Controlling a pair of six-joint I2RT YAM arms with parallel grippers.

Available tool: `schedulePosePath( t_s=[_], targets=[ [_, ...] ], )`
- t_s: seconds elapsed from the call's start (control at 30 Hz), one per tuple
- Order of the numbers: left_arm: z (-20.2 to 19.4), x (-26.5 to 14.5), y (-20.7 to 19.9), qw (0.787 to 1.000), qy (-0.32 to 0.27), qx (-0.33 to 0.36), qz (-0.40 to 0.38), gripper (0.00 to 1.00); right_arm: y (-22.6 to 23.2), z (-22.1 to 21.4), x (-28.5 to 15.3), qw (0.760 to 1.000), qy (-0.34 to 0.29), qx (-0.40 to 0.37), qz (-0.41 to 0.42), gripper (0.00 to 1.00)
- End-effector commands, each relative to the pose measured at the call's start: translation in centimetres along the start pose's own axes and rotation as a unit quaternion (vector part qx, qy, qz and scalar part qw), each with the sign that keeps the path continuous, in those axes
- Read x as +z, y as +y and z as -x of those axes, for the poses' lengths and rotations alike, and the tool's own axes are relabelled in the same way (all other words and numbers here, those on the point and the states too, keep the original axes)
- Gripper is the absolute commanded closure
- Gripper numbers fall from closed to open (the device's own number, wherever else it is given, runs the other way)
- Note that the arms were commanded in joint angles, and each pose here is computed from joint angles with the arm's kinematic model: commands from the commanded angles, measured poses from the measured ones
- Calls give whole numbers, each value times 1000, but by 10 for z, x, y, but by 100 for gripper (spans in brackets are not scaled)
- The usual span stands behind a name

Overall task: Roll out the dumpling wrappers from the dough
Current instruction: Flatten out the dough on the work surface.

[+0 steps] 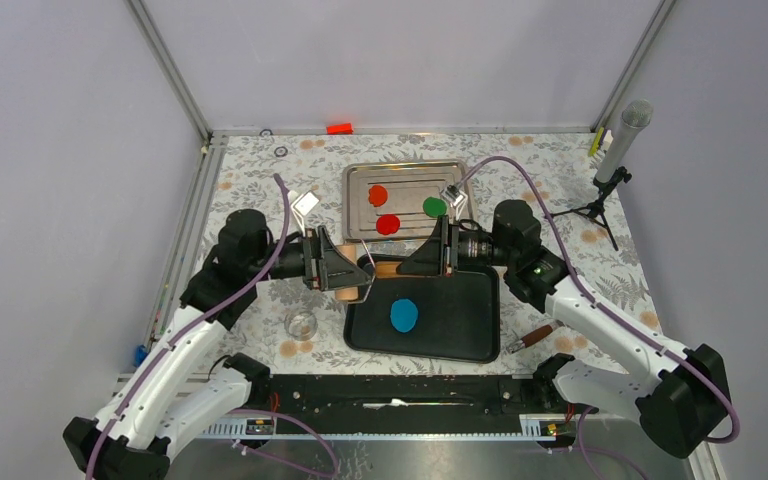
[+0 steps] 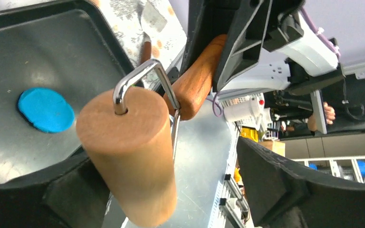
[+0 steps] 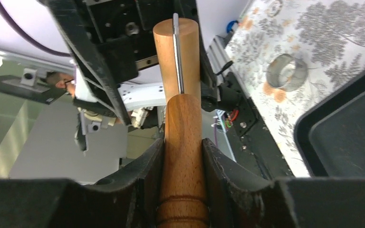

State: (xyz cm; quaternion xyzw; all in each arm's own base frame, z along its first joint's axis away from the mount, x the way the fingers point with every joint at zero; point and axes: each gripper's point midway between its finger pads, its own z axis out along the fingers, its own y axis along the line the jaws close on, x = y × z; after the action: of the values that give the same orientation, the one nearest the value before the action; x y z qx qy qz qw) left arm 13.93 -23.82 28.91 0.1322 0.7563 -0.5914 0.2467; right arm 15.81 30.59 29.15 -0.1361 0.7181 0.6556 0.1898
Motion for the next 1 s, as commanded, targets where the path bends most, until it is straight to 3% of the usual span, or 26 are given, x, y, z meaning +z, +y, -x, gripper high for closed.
schedulePosePath(
  t_s=[0.0,0.17,0.3,0.4,0.57,0.77,0.97],
  targets=[
    [23,-12,-6,997,-43,44,50,2,-12,9,-7,997,-31,-6,-72,100],
    [37,-27,17,987,-87,29,131,1,-51,-4,-22,980,-30,61,-185,100],
    [30,-28,67,971,-97,-29,216,1,-82,-26,-33,958,2,118,-262,100],
    [8,-24,114,956,-73,-81,273,5,-99,-46,-39,938,33,171,-299,100],
    [-29,-15,165,939,-50,-126,317,12,-118,-56,-51,916,27,197,-348,100],
    [-45,0,182,928,-28,-135,346,13,-130,-59,-41,908,32,242,-339,100],
    [-50,4,207,911,-11,-123,393,19,-144,-51,-47,895,-9,250,-369,100]
  ],
)
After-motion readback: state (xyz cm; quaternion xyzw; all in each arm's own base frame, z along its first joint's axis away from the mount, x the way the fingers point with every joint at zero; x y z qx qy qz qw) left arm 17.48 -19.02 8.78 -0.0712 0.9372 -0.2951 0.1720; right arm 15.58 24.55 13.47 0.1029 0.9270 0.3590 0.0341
